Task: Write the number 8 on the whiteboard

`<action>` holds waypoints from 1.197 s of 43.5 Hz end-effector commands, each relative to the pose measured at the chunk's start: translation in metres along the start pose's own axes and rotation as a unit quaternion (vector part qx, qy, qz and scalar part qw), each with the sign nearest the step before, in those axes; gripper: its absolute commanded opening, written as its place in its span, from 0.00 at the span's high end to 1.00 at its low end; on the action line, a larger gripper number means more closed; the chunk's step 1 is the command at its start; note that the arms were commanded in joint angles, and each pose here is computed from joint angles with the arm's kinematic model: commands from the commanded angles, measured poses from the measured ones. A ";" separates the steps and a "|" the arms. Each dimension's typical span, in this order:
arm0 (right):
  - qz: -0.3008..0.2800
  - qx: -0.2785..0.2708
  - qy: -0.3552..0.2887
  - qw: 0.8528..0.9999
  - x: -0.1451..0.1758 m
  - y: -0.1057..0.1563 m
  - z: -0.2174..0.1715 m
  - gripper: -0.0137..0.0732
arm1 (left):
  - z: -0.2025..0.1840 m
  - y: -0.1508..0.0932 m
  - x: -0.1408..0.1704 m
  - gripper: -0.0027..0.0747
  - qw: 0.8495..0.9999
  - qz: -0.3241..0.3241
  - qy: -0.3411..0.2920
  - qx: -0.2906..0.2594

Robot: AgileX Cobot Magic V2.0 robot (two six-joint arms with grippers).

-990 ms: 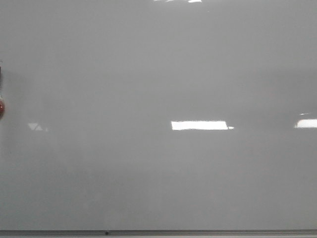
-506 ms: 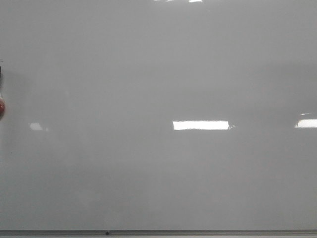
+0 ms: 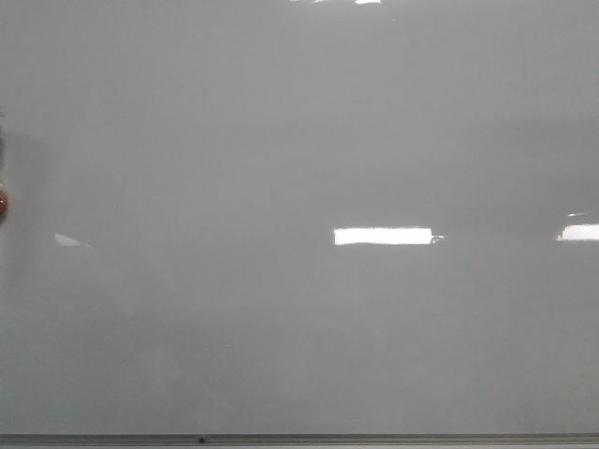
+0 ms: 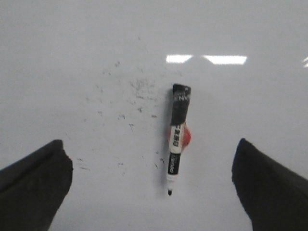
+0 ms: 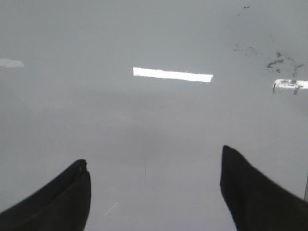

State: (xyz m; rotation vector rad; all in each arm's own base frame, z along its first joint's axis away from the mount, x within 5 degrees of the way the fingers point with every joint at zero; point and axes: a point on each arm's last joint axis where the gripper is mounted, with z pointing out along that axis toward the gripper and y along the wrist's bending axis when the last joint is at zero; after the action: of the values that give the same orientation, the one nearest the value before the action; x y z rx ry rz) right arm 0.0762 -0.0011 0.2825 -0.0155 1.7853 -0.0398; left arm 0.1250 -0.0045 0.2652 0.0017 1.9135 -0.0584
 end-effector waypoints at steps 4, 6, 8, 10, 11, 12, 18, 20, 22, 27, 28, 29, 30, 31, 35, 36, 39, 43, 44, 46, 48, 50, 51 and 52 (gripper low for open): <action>-0.006 0.007 -0.053 0.999 -0.019 -0.002 -0.002 0.16 | 0.035 -0.017 -0.013 0.12 0.998 0.009 0.040 0.045; -0.006 0.007 -0.053 0.999 -0.019 -0.002 -0.002 0.16 | 0.050 -0.021 -0.009 0.12 0.996 0.014 0.070 0.053; -0.006 0.007 -0.053 0.999 -0.019 -0.002 -0.002 0.16 | 0.060 -0.024 -0.005 0.12 0.995 0.015 0.084 0.055; -0.006 0.007 -0.053 0.999 -0.019 -0.002 -0.002 0.16 | 0.075 -0.024 0.001 0.12 0.993 0.011 0.102 0.050; -0.006 0.007 -0.053 0.999 -0.019 -0.002 -0.002 0.16 | 0.081 -0.024 0.004 0.12 0.993 0.011 0.106 0.047; -0.006 0.007 -0.053 0.999 -0.019 -0.002 -0.002 0.16 | 0.087 -0.022 0.006 0.12 0.993 0.010 0.107 0.041; -0.006 0.007 -0.054 0.999 -0.019 -0.002 -0.002 0.16 | 0.119 -0.019 0.021 0.12 0.994 0.010 0.107 0.022; -0.006 0.007 -0.054 0.998 -0.019 -0.002 -0.002 0.16 | 0.127 -0.019 0.025 0.12 0.994 0.012 0.107 0.019; -0.006 0.007 -0.054 0.998 -0.019 -0.002 -0.002 0.16 | 0.135 -0.020 0.031 0.12 0.994 0.015 0.103 0.019; -0.006 0.007 -0.054 0.998 -0.019 -0.002 -0.002 0.16 | 0.150 -0.025 0.039 0.12 0.996 0.028 0.086 0.024; -0.006 0.007 -0.054 0.998 -0.019 -0.002 -0.002 0.16 | 0.152 -0.027 0.041 0.12 0.996 0.032 0.083 0.027; -0.006 0.007 -0.054 0.998 -0.019 -0.002 -0.002 0.16 | 0.155 -0.027 0.043 0.12 0.996 0.034 0.080 0.027; -0.006 0.007 -0.054 0.998 -0.019 -0.002 -0.002 0.16 | 0.157 -0.027 0.044 0.13 0.996 0.034 0.077 0.026; -0.006 0.007 -0.054 0.998 -0.019 -0.002 -0.002 0.16 | 0.159 -0.027 0.045 0.13 0.996 0.035 0.075 0.025; -0.006 0.007 -0.054 0.998 -0.019 -0.002 -0.002 0.16 | 0.165 -0.027 0.049 0.18 0.997 0.036 0.065 0.022; -0.006 0.007 -0.054 0.998 -0.019 -0.002 -0.002 0.16 | 0.166 -0.026 0.050 0.19 0.997 0.036 0.061 0.021; -0.006 0.007 -0.054 0.998 -0.019 -0.002 -0.002 0.16 | 0.168 -0.026 0.050 0.27 0.998 0.037 0.055 0.020; -0.006 0.007 -0.054 0.998 -0.019 -0.002 -0.002 0.16 | 0.169 -0.026 0.052 0.41 0.998 0.037 0.057 0.020; -0.006 0.007 -0.054 0.998 -0.019 -0.002 -0.002 0.16 | 0.169 -0.026 0.052 0.46 0.998 0.037 0.057 0.020; -0.006 0.007 -0.054 0.999 -0.019 -0.002 -0.002 0.16 | 0.169 -0.026 0.052 0.55 0.998 0.037 0.057 0.020; -0.006 0.007 -0.054 0.999 -0.019 -0.002 -0.002 0.16 | 0.169 -0.026 0.052 0.66 0.998 0.037 0.057 0.020; -0.006 0.007 -0.054 0.999 -0.019 -0.002 -0.002 0.16 | 0.169 -0.026 0.052 0.76 0.997 0.042 0.057 0.020; -0.006 0.007 -0.054 0.999 -0.019 -0.002 -0.002 0.16 | 0.169 -0.026 0.052 0.81 0.997 0.042 0.057 0.020; -0.006 0.007 -0.054 0.999 -0.019 -0.002 -0.002 0.16 | 0.169 -0.026 0.052 0.86 0.997 0.042 0.057 0.020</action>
State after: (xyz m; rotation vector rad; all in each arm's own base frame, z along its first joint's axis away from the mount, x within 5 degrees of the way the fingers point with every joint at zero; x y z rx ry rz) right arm 0.0762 -0.0011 0.2825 -0.0169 1.7853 -0.0410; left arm 0.2568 -0.0371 0.1438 0.1116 2.1492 -0.0369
